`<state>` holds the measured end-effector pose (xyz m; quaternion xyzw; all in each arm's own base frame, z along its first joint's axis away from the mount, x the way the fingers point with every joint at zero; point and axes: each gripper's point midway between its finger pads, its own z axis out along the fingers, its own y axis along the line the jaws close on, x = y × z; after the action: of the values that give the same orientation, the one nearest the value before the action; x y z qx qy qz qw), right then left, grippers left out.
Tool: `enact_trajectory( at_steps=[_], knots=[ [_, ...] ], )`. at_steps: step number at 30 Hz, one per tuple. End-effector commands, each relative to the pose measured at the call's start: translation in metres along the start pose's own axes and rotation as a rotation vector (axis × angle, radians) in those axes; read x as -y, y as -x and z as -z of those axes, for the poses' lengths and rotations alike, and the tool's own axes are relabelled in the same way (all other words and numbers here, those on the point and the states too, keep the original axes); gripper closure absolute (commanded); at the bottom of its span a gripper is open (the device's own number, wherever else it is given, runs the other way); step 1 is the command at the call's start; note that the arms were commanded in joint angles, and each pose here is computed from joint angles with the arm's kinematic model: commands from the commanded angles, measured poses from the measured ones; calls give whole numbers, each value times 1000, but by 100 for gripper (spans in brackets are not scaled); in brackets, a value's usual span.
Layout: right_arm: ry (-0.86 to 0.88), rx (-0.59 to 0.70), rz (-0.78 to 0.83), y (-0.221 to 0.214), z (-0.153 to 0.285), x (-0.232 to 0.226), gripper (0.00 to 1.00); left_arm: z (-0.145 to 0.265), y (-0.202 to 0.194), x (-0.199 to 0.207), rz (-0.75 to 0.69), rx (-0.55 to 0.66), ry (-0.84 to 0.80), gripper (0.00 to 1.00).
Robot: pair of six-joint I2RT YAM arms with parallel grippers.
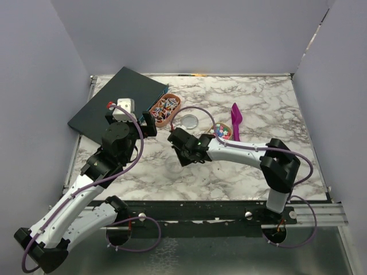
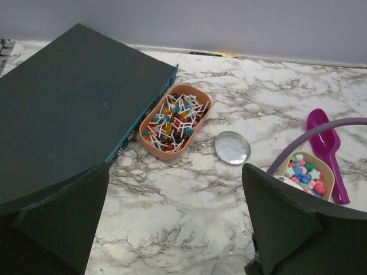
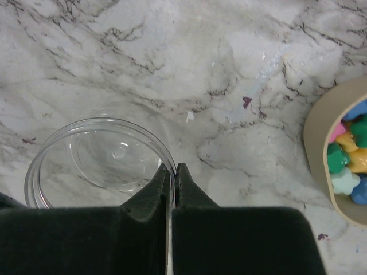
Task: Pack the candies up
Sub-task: Move the packing bottle to the center of the board.
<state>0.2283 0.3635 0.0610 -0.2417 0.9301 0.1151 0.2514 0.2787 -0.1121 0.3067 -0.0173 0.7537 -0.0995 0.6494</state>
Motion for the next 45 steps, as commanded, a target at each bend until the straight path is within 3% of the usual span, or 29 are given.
enact_trajectory(
  at_steps=[1, 18, 22, 29, 39, 45],
  knots=[
    [-30, 30, -8, -8, 28, 7, 99, 1, -2, -6, 4, 1, 21, 1],
    [-219, -38, -78, -75, 40, 52, 99, -5, -8, -3, 2, -23, 18, 1],
    [-217, -26, -93, -75, 44, 51, 91, -6, -9, -3, 1, -27, 17, 1],
    [-179, 42, -124, -48, 67, 42, 70, -7, -11, -2, 2, -35, 14, 1],
    [-165, 231, -148, 7, 116, 44, 55, -13, -18, 2, -3, -60, 3, 1],
    [-283, 296, -138, 39, 123, 56, 55, -14, -20, 3, -3, -67, 0, 1]
  ],
)
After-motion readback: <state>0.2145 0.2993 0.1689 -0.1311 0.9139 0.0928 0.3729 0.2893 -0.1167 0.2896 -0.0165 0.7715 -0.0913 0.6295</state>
